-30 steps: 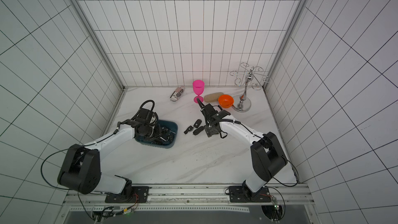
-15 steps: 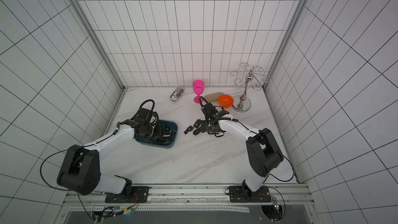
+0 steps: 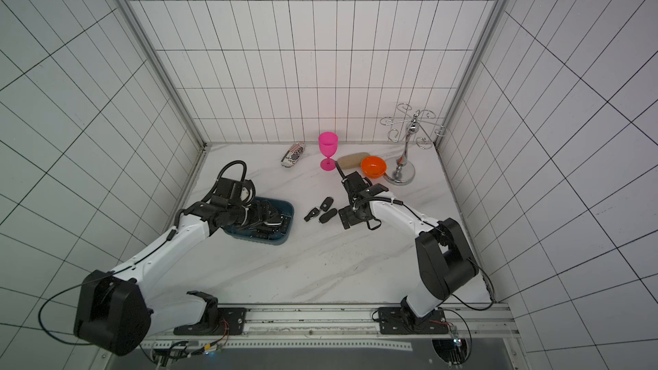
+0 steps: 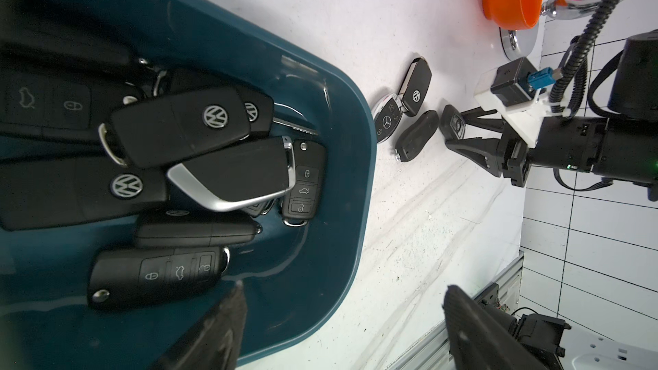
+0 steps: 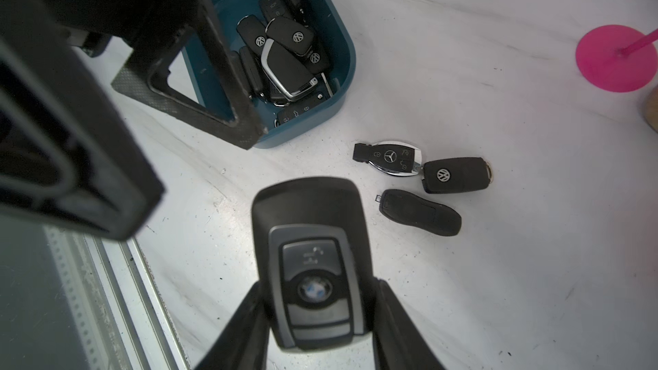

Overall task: Place the car key into the storage box
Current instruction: Pick up the car key from the center of the board.

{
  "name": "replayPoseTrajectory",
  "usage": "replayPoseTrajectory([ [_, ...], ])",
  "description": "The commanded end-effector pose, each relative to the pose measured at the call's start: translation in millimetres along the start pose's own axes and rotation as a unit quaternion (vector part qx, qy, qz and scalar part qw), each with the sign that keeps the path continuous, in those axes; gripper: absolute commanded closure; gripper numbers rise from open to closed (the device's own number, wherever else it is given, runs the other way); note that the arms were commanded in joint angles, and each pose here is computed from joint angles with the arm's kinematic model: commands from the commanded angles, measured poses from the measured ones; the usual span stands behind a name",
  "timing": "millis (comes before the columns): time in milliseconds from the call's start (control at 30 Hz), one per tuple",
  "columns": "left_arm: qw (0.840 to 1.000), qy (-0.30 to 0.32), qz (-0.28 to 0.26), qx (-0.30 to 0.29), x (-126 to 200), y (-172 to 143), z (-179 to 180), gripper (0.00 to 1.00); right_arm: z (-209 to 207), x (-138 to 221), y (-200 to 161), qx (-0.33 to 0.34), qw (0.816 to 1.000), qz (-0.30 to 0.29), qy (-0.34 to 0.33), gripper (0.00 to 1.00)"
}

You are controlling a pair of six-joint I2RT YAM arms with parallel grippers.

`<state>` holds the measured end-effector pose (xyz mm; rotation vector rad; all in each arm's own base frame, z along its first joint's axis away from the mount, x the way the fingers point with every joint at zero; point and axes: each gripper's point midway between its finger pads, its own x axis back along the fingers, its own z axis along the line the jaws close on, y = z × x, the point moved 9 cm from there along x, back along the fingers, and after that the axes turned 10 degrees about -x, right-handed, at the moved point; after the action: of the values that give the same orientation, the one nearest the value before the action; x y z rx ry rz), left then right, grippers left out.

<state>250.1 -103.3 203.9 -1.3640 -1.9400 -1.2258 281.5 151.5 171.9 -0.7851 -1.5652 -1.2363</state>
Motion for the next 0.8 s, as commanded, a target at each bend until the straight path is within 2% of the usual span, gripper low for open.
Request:
replayPoseTrajectory([
  [0,1.0,-0.025,-0.002,-0.006,7.2,2.1,-6.9,0.15,0.4,0.2,-21.7,0.146,0.987,0.048,0.043,0.01],
  [133,0.999,-0.031,0.0,-0.015,8.2,-0.4,-7.4,0.15,0.3,-6.6,-33.6,0.229,0.969,0.068,0.059,0.0],
  [267,0.999,-0.046,0.014,-0.018,5.8,-0.7,-9.5,0.15,-2.1,-20.2,-36.4,0.269,0.955,0.088,0.089,0.03],
  [433,0.998,-0.06,0.013,-0.023,7.7,-0.4,-12.5,0.15,-0.3,-34.7,-25.8,0.3,0.947,0.072,0.087,0.03],
  [600,0.998,-0.062,0.008,-0.023,9.2,-2.8,-12.3,0.15,-6.4,-56.8,-19.4,0.329,0.937,0.104,0.056,0.04],
  [767,0.998,-0.061,0.012,-0.019,5.5,-6.0,-9.4,0.15,-13.6,-66.3,-1.3,0.327,0.941,0.083,-0.002,0.04],
])
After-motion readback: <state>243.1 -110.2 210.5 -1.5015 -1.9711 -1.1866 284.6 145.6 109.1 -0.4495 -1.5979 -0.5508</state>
